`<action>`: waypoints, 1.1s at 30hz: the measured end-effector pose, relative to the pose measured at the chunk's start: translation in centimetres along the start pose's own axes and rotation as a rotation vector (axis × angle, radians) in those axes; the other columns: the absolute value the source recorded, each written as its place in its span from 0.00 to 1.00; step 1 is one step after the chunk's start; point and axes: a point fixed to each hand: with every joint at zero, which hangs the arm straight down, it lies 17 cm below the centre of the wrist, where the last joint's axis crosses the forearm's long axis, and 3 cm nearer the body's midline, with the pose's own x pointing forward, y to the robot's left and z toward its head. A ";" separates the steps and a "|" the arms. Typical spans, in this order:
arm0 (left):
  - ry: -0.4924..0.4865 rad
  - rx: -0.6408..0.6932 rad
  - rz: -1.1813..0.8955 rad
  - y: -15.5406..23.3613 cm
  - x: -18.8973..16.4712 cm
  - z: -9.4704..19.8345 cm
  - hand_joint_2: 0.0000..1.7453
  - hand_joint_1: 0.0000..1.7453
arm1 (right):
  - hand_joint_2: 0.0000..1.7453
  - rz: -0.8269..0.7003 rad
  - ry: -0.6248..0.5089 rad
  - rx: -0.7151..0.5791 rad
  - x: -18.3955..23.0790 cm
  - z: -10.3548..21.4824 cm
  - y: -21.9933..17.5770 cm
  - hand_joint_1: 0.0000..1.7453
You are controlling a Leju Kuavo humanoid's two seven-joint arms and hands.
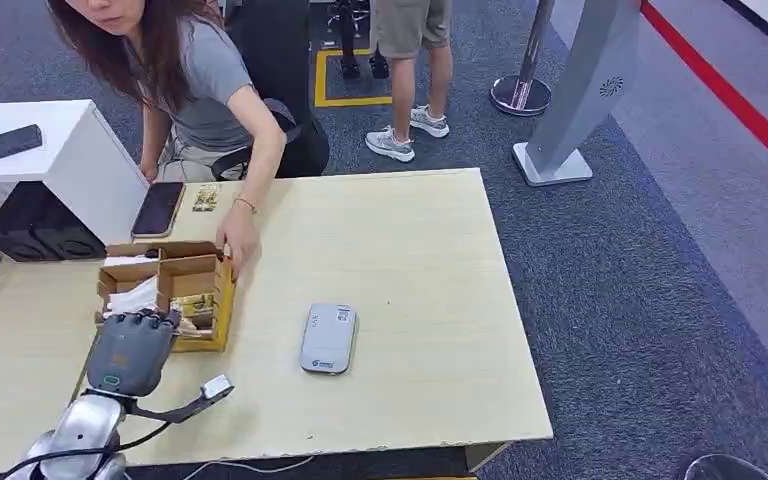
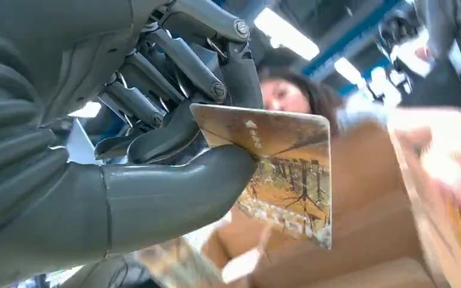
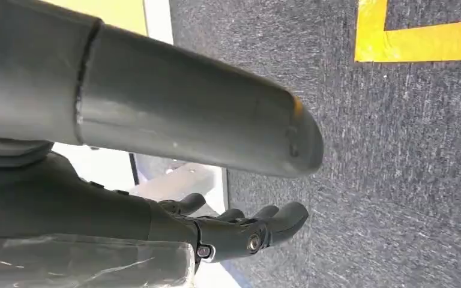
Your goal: Pass the card to the sensor for recognition and then transmit it.
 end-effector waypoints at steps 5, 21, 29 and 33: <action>0.005 0.078 -0.001 3.0 -0.4 -1.4 1.00 1.00 | 0.00 0.013 -0.003 -0.003 0.0 0.0 0.0 0.00; -0.010 0.200 0.028 8.2 -1.6 -5.1 1.00 1.00 | 0.00 0.040 -0.015 -0.005 0.3 0.1 0.0 0.00; 0.052 0.317 -0.081 10.1 -5.5 -7.2 1.00 1.00 | 0.00 0.108 -0.035 -0.014 0.8 0.1 -0.1 0.00; 0.090 0.311 -0.105 9.0 -8.1 -8.2 1.00 1.00 | 0.00 0.128 -0.046 -0.021 1.1 0.2 -0.3 0.00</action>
